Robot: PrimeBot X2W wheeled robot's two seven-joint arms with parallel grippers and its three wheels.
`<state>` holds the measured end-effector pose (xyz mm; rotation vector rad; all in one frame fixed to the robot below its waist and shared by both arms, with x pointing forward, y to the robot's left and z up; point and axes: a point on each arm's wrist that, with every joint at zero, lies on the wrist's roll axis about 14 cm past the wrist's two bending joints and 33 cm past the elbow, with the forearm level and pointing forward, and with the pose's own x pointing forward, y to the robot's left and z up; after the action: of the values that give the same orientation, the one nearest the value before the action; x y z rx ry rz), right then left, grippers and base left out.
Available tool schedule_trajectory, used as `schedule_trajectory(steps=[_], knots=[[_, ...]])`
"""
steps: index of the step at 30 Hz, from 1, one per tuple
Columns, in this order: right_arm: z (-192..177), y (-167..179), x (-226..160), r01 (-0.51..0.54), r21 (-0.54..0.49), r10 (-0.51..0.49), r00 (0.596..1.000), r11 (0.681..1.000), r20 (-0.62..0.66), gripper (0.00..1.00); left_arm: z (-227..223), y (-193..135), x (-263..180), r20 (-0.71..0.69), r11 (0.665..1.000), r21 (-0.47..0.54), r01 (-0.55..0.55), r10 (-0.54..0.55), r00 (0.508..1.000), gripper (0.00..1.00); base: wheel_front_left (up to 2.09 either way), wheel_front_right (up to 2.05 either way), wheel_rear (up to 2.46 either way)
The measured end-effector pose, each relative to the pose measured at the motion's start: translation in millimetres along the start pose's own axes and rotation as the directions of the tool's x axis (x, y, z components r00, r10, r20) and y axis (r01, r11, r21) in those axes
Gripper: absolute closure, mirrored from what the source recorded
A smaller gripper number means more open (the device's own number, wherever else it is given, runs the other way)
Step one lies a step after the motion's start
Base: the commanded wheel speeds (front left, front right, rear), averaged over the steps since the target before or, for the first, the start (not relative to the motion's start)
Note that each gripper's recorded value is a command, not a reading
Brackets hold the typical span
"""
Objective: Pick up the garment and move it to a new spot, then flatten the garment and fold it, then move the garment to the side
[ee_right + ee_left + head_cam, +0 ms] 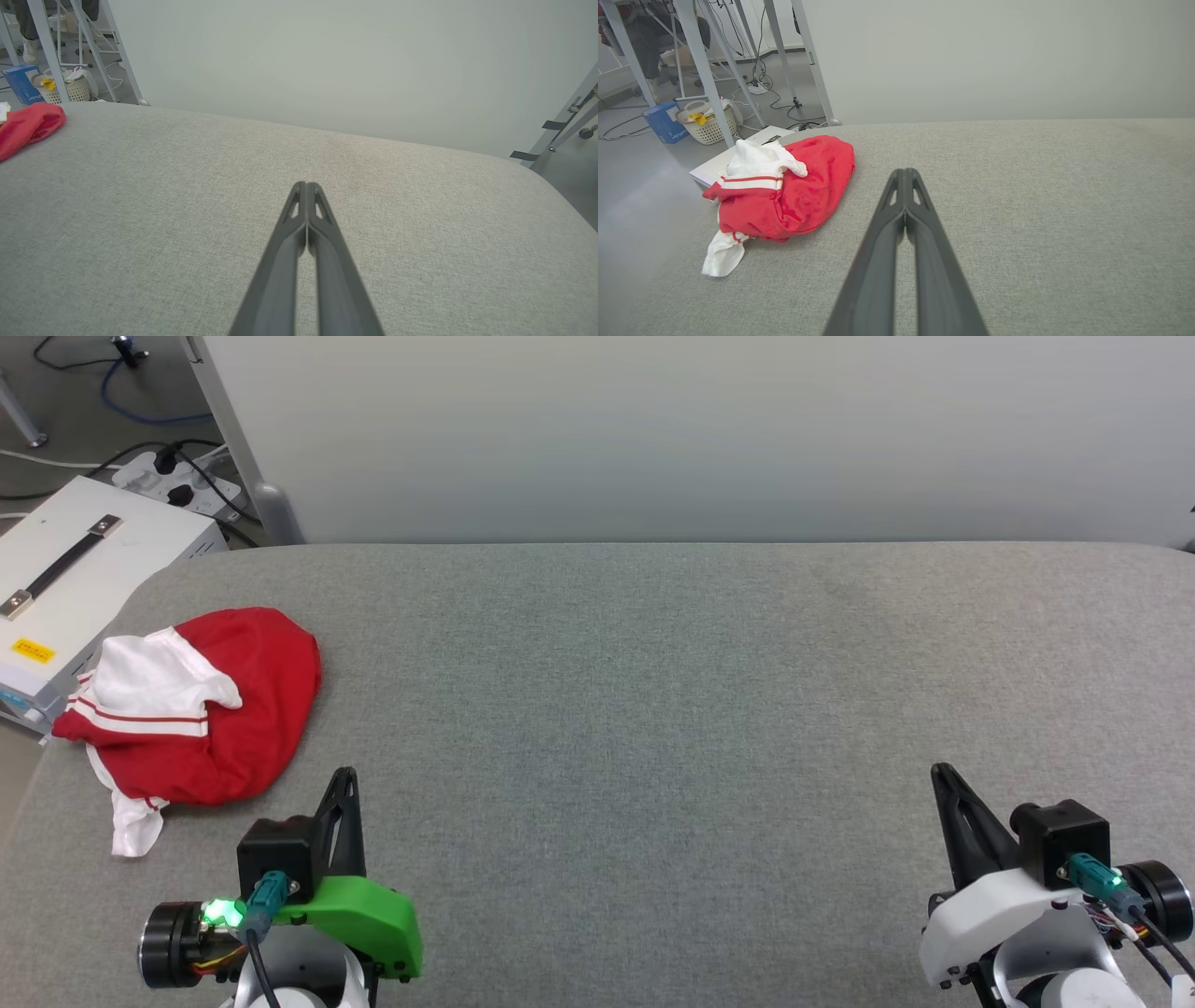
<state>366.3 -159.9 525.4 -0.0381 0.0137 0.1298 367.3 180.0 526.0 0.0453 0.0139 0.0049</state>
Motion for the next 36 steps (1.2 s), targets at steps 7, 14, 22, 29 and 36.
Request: schedule_trajectory(steps=[7, 14, 22, 29, 36], knots=[[0.0, -0.1, 0.0, 0.0, 0.0, 0.0, 1.0, 1.0, 0.0, 1.0, 0.0, -0.1, 0.0, 0.0, 1.0, 0.0, 0.0, 0.0, 1.0, 1.0, 0.0, 0.0, 0.0], [-0.3, -0.1, -0.1, 0.001, 0.001, -0.001, 1.0, 1.0, -0.001, 0.0, -0.3, -0.1, -0.2, -0.001, 1.0, 0.0, 0.0, 0.0, 1.0, 0.0, 0.0, 0.0, 0.0], [-0.3, -1.0, -0.1, 0.003, 0.006, -0.003, 1.0, 1.0, 0.001, 0.0, -0.6, 0.2, -0.1, -0.001, 1.0, 0.0, -0.002, 0.002, 1.0, 0.0, 0.0, 0.0, 0.0], [2.0, -3.5, 0.1, 0.01, 0.022, -0.011, 1.0, 1.0, 0.017, 0.0, 1.3, 0.9, 0.0, 0.014, 1.0, -0.001, -0.008, 0.008, 1.0, 0.0, 0.0, 0.0, 0.0], [7.0, -6.5, 0.1, 0.018, 0.041, -0.02, 0.999, 0.999, 0.042, 0.0, 3.3, 0.9, -0.2, 0.028, 1.0, -0.008, -0.012, 0.012, 1.0, 0.0, 0.0, 0.0, 0.0]])
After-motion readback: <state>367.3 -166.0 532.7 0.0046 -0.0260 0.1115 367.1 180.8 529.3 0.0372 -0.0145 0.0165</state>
